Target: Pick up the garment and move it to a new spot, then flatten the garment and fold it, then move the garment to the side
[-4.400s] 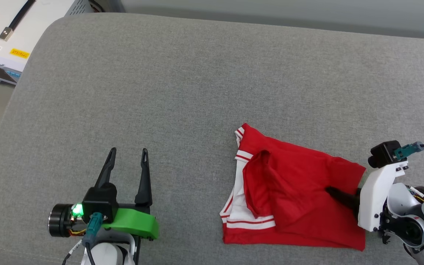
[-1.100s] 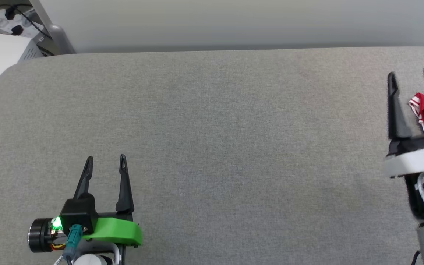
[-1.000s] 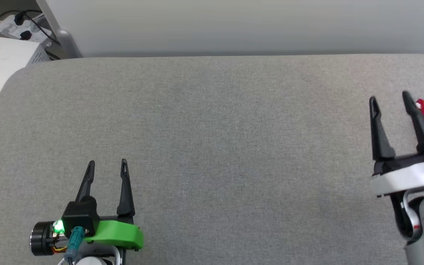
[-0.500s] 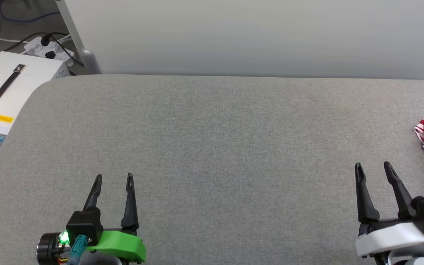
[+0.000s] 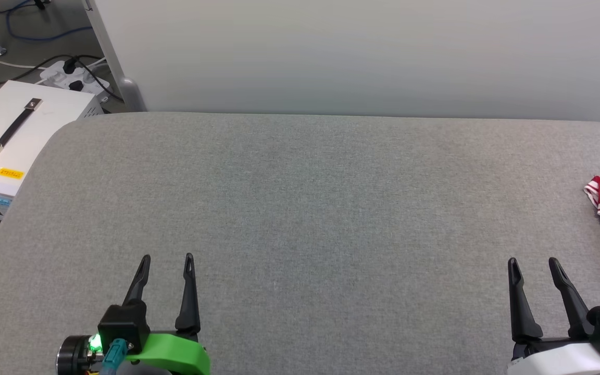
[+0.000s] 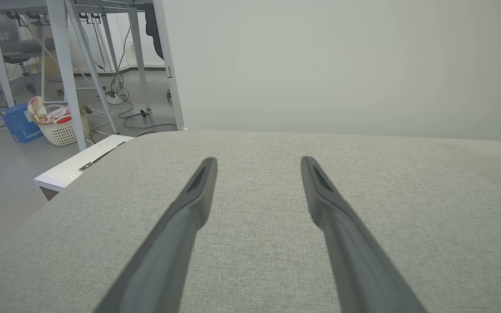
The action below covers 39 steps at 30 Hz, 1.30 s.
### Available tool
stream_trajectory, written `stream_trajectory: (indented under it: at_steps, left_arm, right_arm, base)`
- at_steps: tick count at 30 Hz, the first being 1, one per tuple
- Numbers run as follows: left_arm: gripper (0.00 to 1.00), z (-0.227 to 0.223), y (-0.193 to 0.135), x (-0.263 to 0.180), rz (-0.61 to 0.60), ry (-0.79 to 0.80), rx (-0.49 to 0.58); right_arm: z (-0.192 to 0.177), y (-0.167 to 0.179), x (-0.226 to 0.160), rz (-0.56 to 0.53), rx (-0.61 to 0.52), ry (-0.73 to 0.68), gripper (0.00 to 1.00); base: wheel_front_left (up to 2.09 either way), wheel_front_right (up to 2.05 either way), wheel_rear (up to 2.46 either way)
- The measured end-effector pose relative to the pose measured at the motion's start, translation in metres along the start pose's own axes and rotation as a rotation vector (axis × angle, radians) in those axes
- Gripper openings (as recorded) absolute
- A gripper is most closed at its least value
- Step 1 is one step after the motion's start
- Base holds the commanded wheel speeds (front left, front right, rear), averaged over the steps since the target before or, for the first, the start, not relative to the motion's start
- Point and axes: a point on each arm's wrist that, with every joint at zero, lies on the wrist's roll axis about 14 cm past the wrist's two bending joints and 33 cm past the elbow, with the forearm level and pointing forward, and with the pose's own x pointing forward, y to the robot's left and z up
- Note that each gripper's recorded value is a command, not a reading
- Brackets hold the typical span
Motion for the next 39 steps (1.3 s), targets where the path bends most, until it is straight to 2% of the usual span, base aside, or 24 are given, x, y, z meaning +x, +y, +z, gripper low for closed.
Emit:
stream_trajectory:
  at_steps: [7,8,39]
  left_arm:
    - [1.00,-0.0023,-0.0008,0.0005,-0.003,0.007,-0.002]
    - [0.00,-0.0029,-0.0007,0.0006,-0.003,0.009,-0.002]
    - [0.00,-0.0050,-0.0023,0.0032,-0.009,0.045,0.006]
  right_arm:
    - [-0.0022,0.0003,0.0003,0.001,-0.005,0.007,1.00]
    - [-0.0028,0.0003,0.0004,0.002,-0.005,0.009,0.00]
    - [-0.0071,0.0023,0.0013,0.009,-0.035,0.052,0.00]
  base:
    - [0.00,0.00,0.00]
    - [0.00,0.00,0.00]
    - [0.00,0.00,0.00]
